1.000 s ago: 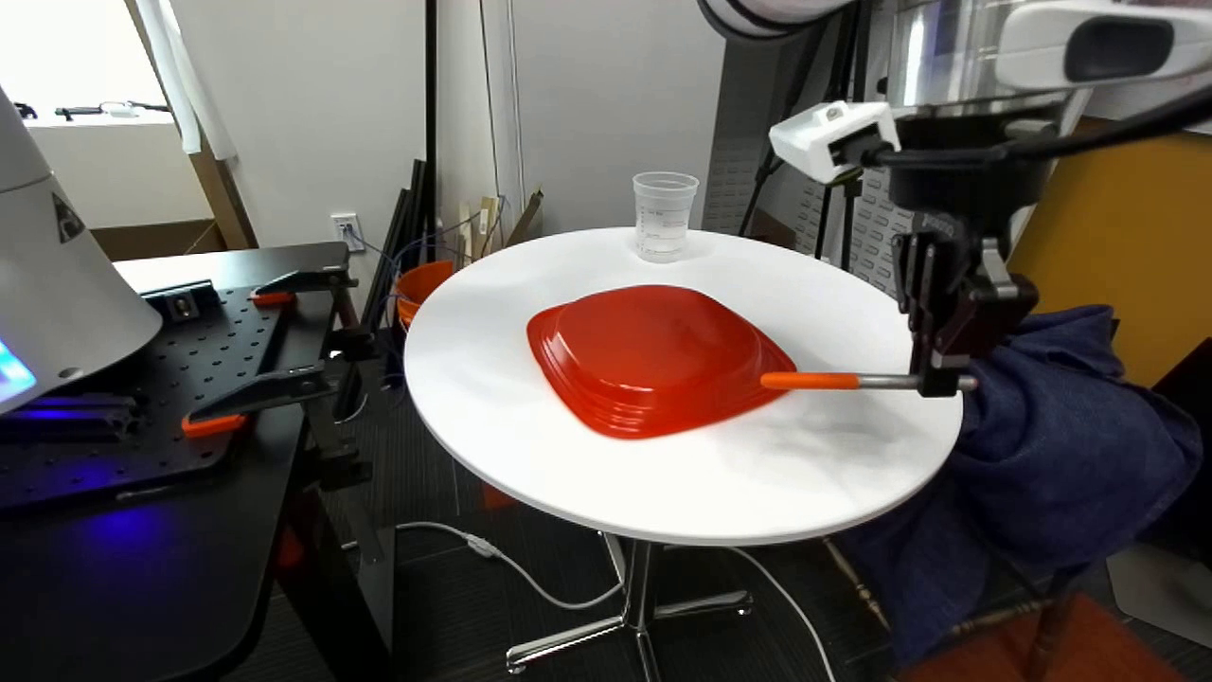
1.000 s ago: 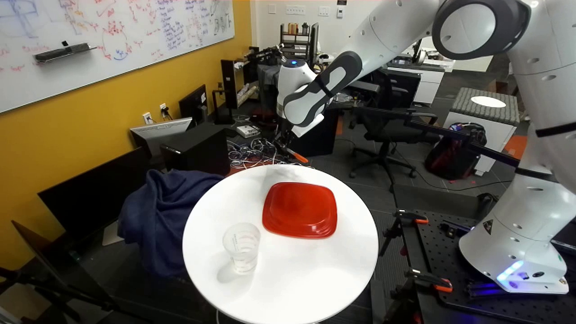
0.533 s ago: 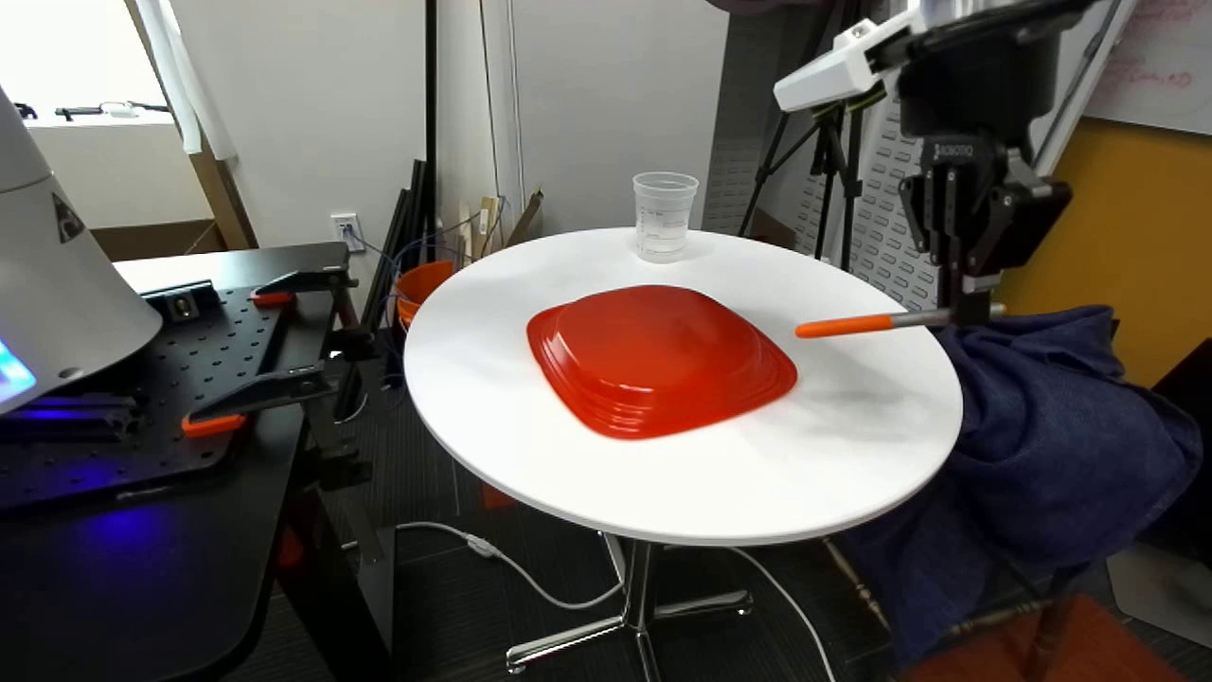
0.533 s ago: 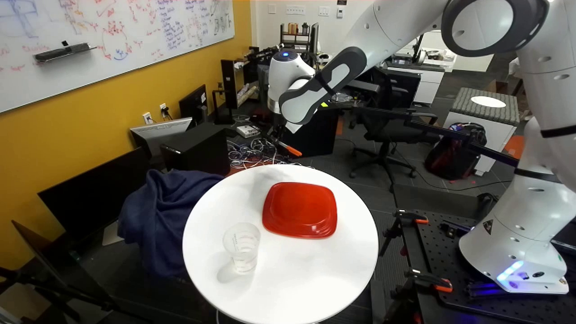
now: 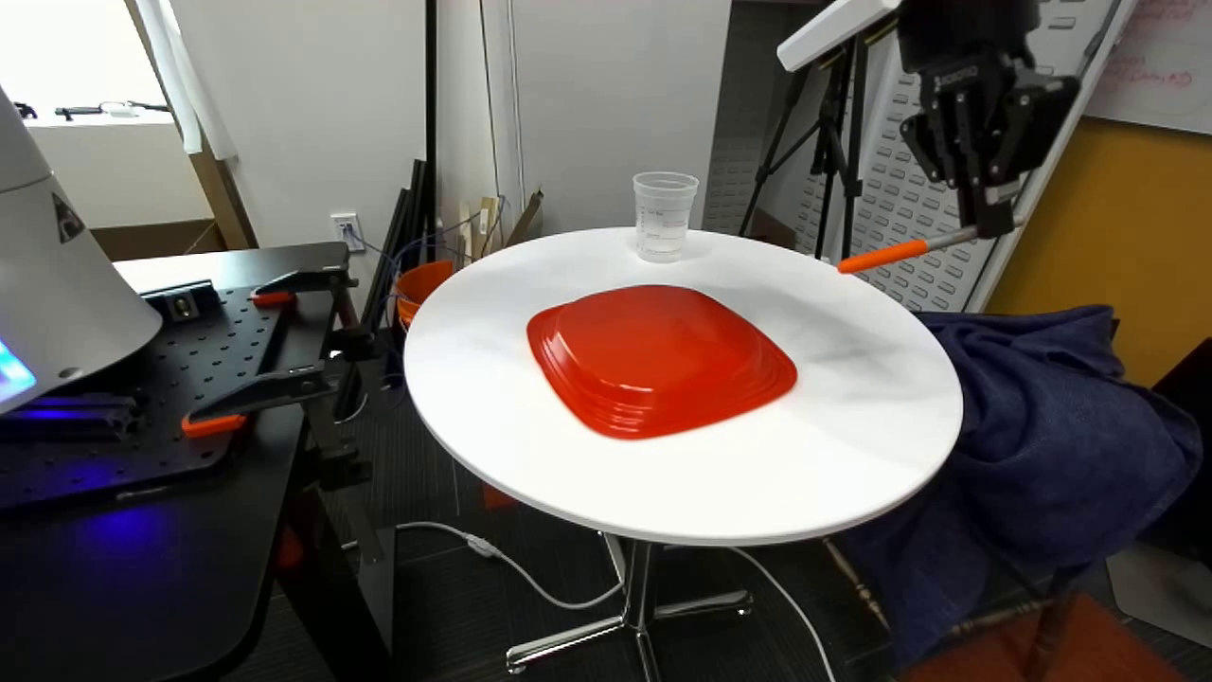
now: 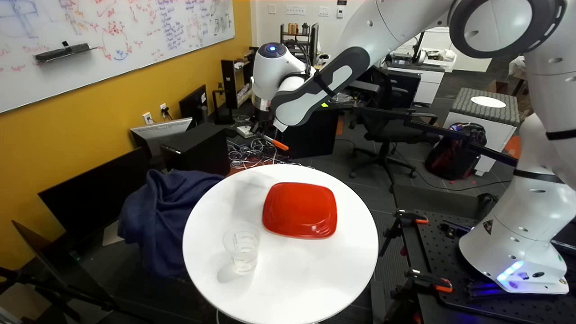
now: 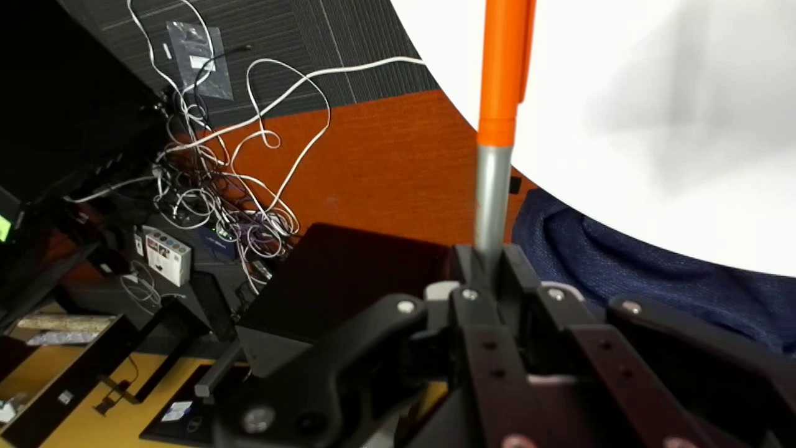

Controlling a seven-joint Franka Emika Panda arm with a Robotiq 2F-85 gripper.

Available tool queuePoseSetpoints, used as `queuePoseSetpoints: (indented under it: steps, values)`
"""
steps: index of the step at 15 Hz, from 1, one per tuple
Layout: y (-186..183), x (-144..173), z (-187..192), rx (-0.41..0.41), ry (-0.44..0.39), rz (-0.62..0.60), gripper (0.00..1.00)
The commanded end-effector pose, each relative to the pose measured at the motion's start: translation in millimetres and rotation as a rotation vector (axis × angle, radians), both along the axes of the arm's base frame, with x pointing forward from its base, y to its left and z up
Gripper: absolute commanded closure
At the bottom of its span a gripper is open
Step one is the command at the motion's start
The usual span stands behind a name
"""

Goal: Remove the orange pen from the table and put it inside the clear cup

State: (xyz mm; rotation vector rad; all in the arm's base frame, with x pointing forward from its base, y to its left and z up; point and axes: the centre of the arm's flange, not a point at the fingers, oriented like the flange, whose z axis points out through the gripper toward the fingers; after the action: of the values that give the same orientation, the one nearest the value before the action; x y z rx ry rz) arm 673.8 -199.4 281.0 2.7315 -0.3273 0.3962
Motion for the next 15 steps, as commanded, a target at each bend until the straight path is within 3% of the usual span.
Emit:
queuePoseSetpoints:
  steps: [1,9,15]
  values:
    - [31,14,13,-0.066,-0.030,0.040,0.97]
    - [100,34,35,-0.162,-0.056,0.098,0.97]
    - [171,51,51,-0.225,-0.110,0.140,0.97]
